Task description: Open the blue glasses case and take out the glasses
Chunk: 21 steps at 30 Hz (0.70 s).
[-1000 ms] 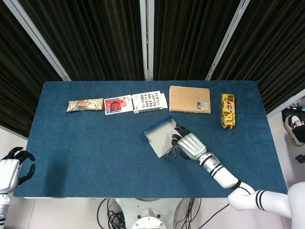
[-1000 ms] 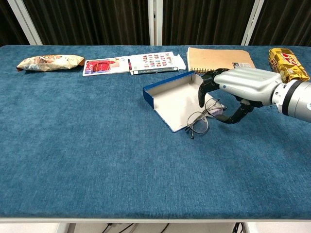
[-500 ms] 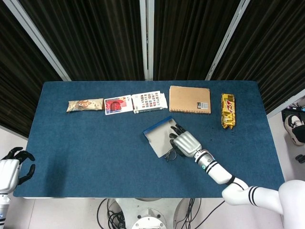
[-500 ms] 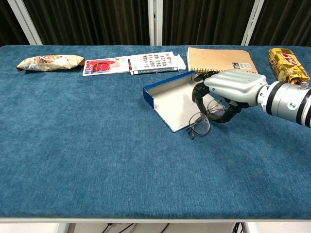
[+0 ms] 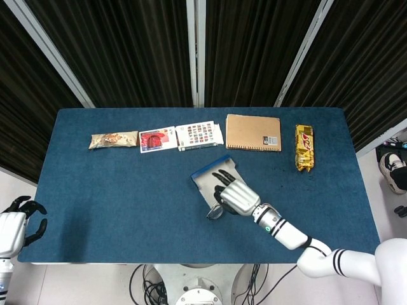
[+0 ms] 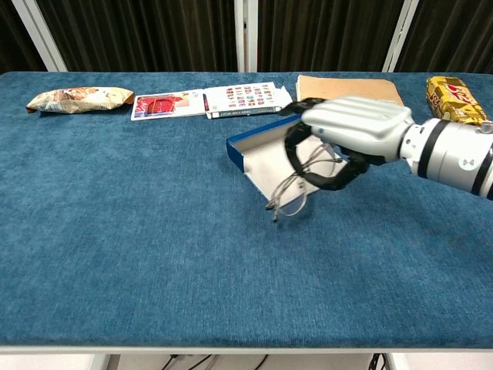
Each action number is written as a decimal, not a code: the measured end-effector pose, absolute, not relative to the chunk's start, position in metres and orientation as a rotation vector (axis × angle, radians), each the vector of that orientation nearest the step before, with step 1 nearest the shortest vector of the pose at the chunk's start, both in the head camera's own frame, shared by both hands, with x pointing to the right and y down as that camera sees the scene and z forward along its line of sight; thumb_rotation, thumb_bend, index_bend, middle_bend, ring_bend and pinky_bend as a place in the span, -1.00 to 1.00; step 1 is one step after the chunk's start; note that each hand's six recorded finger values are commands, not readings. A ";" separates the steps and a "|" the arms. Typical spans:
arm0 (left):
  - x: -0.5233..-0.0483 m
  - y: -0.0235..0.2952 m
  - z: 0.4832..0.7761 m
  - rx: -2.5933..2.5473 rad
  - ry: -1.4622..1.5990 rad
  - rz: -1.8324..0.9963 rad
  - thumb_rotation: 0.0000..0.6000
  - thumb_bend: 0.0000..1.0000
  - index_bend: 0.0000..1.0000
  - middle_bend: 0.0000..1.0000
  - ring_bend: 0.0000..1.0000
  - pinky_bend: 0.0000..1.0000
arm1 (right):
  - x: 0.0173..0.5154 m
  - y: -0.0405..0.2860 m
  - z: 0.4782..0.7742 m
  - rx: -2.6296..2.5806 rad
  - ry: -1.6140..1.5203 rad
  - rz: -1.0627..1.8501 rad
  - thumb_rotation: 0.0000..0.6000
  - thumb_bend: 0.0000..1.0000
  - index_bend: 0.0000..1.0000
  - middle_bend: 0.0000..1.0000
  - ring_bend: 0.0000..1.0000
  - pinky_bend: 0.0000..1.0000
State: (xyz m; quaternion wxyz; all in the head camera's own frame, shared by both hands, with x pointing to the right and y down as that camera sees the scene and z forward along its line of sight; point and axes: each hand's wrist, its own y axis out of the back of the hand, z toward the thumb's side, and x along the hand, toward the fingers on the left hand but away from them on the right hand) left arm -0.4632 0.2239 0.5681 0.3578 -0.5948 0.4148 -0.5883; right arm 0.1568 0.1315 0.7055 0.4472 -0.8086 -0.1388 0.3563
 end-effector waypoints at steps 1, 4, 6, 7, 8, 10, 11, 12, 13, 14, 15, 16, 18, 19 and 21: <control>-0.463 0.224 0.568 -1.535 1.071 -1.518 1.00 -0.21 -0.02 -0.17 -0.58 0.05 | 0.150 0.131 0.704 -2.005 -0.334 0.863 1.00 -0.09 0.67 -0.25 -1.00 -1.00; -0.464 0.224 0.568 -1.534 1.073 -1.517 1.00 -0.21 -0.02 -0.17 -0.58 0.05 | 0.122 0.134 0.703 -2.019 -0.288 0.811 1.00 -0.10 0.60 -0.29 -1.00 -1.00; -0.464 0.224 0.568 -1.535 1.073 -1.518 1.00 -0.21 -0.02 -0.17 -0.58 0.05 | 0.100 0.138 0.705 -2.026 -0.253 0.781 1.00 -0.15 0.48 -0.35 -1.00 -1.00; -0.464 0.224 0.568 -1.535 1.073 -1.518 1.00 -0.21 -0.02 -0.17 -0.58 0.05 | 0.091 0.139 0.706 -2.027 -0.238 0.773 1.00 -0.18 0.35 -0.40 -1.00 -1.00; -0.464 0.224 0.568 -1.535 1.073 -1.517 1.00 -0.21 -0.02 -0.17 -0.58 0.05 | 0.083 0.140 0.707 -2.025 -0.223 0.768 1.00 -0.21 0.23 -0.44 -1.00 -1.00; -0.464 0.224 0.568 -1.536 1.074 -1.516 1.00 -0.21 -0.02 -0.17 -0.58 0.05 | 0.072 0.143 0.711 -2.013 -0.191 0.771 1.00 -0.29 -0.30 -0.58 -1.00 -1.00; -0.464 0.224 0.568 -1.536 1.074 -1.516 1.00 -0.21 -0.02 -0.17 -0.58 0.05 | 0.069 0.144 0.713 -2.005 -0.178 0.774 1.00 -0.32 -0.48 -0.63 -1.00 -1.00; -0.464 0.224 0.568 -1.536 1.074 -1.516 1.00 -0.21 -0.02 -0.17 -0.58 0.05 | 0.066 0.145 0.714 -1.993 -0.161 0.781 1.00 -0.36 -0.74 -0.74 -1.00 -1.00; -0.464 0.224 0.568 -1.537 1.074 -1.515 1.00 -0.21 -0.02 -0.17 -0.58 0.05 | 0.064 0.146 0.715 -1.983 -0.149 0.788 1.00 -0.38 -0.88 -0.83 -1.00 -1.00; -0.464 0.224 0.568 -1.537 1.074 -1.515 1.00 -0.21 -0.02 -0.17 -0.58 0.05 | 0.064 0.146 0.716 -1.973 -0.141 0.796 1.00 -0.39 -0.94 -0.89 -1.00 -1.00; -0.464 0.224 0.568 -1.537 1.074 -1.515 1.00 -0.21 -0.02 -0.17 -0.58 0.05 | 0.064 0.147 0.716 -1.962 -0.133 0.806 1.00 -0.41 -0.99 -0.95 -1.00 -1.00; -0.464 0.224 0.568 -1.537 1.074 -1.515 1.00 -0.21 -0.02 -0.17 -0.58 0.05 | 0.064 0.147 0.716 -1.957 -0.132 0.814 1.00 -0.41 -1.00 -0.99 -1.00 -1.00; -0.464 0.224 0.568 -1.537 1.074 -1.515 1.00 -0.21 -0.02 -0.17 -0.58 0.05 | 0.070 0.146 0.710 -1.954 -0.153 0.828 1.00 -0.41 -1.00 -1.00 -1.00 -1.00; -0.464 0.224 0.568 -1.538 1.074 -1.515 1.00 -0.21 -0.02 -0.17 -0.58 0.05 | 0.074 0.144 0.706 -1.949 -0.171 0.832 1.00 -0.41 -1.00 -1.00 -1.00 -1.00; -0.464 0.224 0.568 -1.539 1.073 -1.515 1.00 -0.21 -0.02 -0.17 -0.58 0.05 | 0.089 0.138 0.695 -1.927 -0.228 0.846 1.00 -0.41 -1.00 -0.96 -1.00 -1.00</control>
